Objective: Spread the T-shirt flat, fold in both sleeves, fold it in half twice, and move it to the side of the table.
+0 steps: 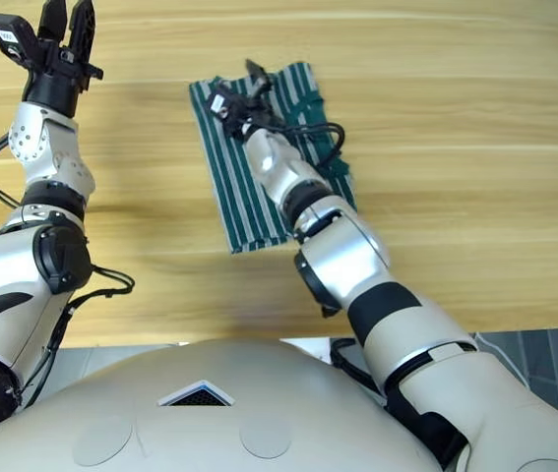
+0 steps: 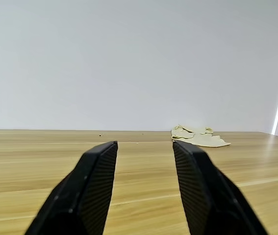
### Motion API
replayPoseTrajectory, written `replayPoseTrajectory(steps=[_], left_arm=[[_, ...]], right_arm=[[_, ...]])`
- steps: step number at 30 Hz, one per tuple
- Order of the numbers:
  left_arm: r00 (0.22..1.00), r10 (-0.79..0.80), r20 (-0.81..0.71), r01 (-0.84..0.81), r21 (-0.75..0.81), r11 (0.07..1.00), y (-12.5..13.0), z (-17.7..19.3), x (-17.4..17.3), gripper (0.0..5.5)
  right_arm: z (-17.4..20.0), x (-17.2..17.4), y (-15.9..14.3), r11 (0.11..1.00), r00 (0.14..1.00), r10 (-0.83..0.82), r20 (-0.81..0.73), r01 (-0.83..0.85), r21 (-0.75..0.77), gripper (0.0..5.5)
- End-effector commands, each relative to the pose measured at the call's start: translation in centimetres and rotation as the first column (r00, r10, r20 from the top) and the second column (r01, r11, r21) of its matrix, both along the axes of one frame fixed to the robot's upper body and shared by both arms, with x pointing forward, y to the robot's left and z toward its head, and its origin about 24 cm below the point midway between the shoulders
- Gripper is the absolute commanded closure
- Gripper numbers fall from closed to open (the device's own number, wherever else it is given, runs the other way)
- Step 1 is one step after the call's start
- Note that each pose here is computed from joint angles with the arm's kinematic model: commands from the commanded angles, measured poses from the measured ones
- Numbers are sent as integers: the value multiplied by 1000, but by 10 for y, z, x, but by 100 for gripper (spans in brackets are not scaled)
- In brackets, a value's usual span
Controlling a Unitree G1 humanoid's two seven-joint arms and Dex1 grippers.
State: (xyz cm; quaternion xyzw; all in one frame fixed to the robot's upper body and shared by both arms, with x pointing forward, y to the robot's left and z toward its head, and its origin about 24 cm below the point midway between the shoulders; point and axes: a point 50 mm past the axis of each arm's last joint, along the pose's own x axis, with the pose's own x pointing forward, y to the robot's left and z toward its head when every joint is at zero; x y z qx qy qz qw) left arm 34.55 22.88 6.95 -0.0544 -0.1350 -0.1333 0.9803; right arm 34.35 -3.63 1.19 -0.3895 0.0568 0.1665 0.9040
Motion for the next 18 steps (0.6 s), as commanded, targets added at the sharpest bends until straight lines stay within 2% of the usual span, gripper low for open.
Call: replayPoseTrajectory(steps=[1,8,12,15,16,18], left_arm=[[1000,-17,-5,17,23,1000,-4,-5,-3,340],[1000,-22,7,22,42,999,-4,-5,-5,340],[998,-40,39,37,81,996,-7,-1,-6,340],[978,-133,160,111,140,984,-15,11,-11,340],[957,-186,223,155,151,976,-20,18,-14,340],[903,-298,308,252,180,951,-30,29,-22,340]], right_arm=[[-4,3,-15,992,991,-125,-45,126,31,121],[9,10,-12,959,979,-193,-73,204,196,121],[27,18,-4,893,977,-198,-78,212,398,121],[74,25,2,735,989,-100,105,2,678,121],[91,22,-2,675,978,-44,205,-122,727,121],[116,9,-18,620,920,68,385,-341,707,121]])
